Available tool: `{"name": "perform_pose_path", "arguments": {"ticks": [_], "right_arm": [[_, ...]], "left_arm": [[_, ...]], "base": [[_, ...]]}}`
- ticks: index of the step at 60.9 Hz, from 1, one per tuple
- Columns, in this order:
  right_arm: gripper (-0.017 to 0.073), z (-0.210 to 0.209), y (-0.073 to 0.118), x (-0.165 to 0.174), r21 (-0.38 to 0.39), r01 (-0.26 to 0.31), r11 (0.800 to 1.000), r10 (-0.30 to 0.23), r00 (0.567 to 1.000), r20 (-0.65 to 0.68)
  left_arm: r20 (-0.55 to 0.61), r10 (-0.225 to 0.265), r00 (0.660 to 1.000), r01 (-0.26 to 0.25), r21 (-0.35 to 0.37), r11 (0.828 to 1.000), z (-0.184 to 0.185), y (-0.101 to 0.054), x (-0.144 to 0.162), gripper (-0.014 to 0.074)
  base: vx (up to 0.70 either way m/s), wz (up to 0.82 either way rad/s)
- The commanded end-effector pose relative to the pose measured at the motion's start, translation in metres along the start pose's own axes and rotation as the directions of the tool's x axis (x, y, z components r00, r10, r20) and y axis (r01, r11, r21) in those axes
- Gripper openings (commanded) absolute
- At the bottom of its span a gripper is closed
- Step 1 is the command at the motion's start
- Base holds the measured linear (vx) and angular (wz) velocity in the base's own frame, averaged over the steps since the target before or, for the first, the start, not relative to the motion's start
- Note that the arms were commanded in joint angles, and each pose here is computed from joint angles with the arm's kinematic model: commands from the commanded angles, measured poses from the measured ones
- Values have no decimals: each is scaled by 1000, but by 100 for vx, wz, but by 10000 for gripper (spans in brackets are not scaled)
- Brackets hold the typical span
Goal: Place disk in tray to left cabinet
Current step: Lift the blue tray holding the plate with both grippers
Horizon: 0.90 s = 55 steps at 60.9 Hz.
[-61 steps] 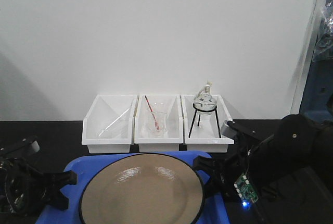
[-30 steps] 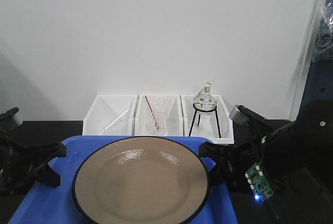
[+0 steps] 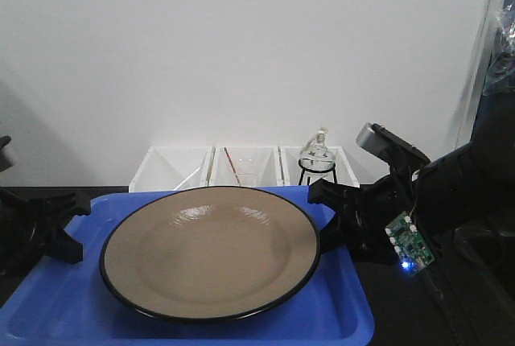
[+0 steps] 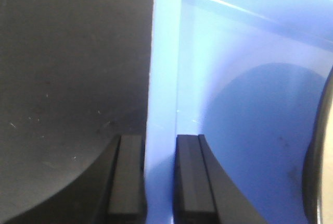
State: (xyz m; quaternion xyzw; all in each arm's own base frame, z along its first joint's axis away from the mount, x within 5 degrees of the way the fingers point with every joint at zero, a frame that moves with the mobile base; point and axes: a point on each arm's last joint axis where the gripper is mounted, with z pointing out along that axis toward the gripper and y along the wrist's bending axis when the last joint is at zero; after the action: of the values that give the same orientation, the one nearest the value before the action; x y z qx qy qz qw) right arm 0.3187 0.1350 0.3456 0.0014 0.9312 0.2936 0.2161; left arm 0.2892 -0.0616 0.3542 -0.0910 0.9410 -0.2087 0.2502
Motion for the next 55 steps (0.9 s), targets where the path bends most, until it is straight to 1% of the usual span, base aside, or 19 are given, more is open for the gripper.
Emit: {"name": "perform_pose_path", "arguments": {"ticks": [1, 11, 16, 55], "right_arm": [[-6, -26, 33, -2, -183, -37, 982, 49, 997, 65], [-6, -27, 33, -2, -189, -39, 981, 52, 996, 65], [-6, -27, 33, -2, -187, -24, 982, 38, 997, 67], [-6, -26, 33, -2, -187, -25, 982, 37, 997, 61]], "left_arm": [[93, -77, 993, 58, 194, 979, -28, -28, -2, -1], [98, -76, 992, 56, 194, 979, -29, -28, -3, -1], [100, -69, 993, 48, 194, 980, -29, -28, -3, -1], [95, -69, 993, 49, 193, 980, -29, -28, -2, -1]], "base": [[0, 0], [0, 0], [0, 0], [0, 0]]}}
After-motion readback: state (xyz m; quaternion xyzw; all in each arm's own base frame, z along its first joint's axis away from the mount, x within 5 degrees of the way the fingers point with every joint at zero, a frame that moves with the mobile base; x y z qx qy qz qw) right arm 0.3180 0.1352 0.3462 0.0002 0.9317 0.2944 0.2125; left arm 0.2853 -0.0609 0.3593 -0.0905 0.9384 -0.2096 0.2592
